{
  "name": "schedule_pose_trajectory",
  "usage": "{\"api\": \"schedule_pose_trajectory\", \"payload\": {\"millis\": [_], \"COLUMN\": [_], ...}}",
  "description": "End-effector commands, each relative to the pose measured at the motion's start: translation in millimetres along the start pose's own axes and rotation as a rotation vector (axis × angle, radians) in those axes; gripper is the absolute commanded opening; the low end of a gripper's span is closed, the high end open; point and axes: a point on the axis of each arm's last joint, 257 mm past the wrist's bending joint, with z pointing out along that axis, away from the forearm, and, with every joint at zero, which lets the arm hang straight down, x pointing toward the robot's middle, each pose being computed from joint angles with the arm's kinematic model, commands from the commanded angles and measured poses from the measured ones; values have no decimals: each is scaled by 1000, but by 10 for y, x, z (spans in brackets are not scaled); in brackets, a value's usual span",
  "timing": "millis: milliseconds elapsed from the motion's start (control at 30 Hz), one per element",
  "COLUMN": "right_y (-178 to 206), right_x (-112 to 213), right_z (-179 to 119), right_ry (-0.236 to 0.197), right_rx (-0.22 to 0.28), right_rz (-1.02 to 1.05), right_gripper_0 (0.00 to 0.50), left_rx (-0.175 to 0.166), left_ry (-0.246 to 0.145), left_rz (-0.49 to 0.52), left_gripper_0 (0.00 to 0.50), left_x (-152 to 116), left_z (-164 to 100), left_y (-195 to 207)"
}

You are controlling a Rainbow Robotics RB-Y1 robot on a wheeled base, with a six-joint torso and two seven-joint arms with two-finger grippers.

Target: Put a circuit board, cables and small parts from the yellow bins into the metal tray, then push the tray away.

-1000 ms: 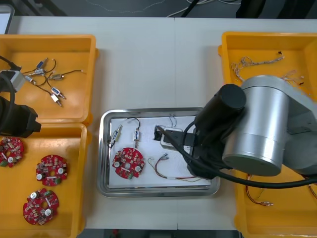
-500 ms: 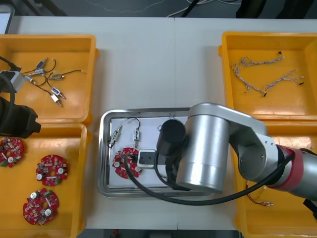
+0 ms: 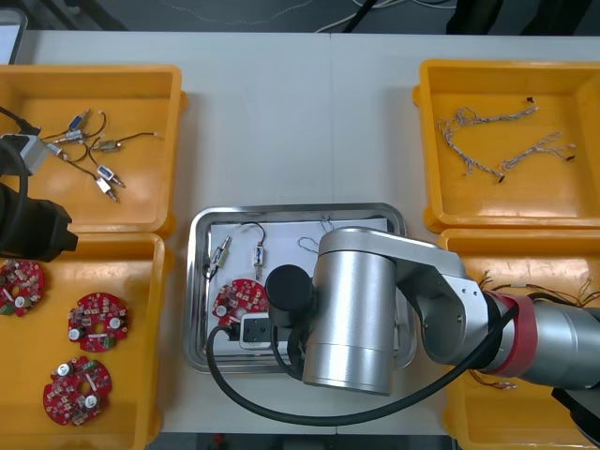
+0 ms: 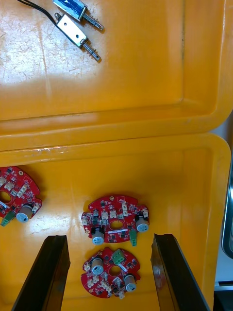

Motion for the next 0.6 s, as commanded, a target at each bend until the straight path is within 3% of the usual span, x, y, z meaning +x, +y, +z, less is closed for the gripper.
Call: {"api": "schedule_pose_trajectory", "payload": {"millis": [33, 600], "right_y": [104, 274], "right_x": [-173, -183], "right_z": [-38, 66], "right_ry": [-28, -33], "right_rx": [-10, -24], "right_rz": [-81, -65], "right_gripper_0": [495, 493], "left_rx": [-45, -45], "left_ry": [-8, -8], "left_rz": [66, 66], "left_gripper_0": [500, 500], "left_x": [29, 29], "left_z": [-99, -99], "left_y": [157, 157]}}
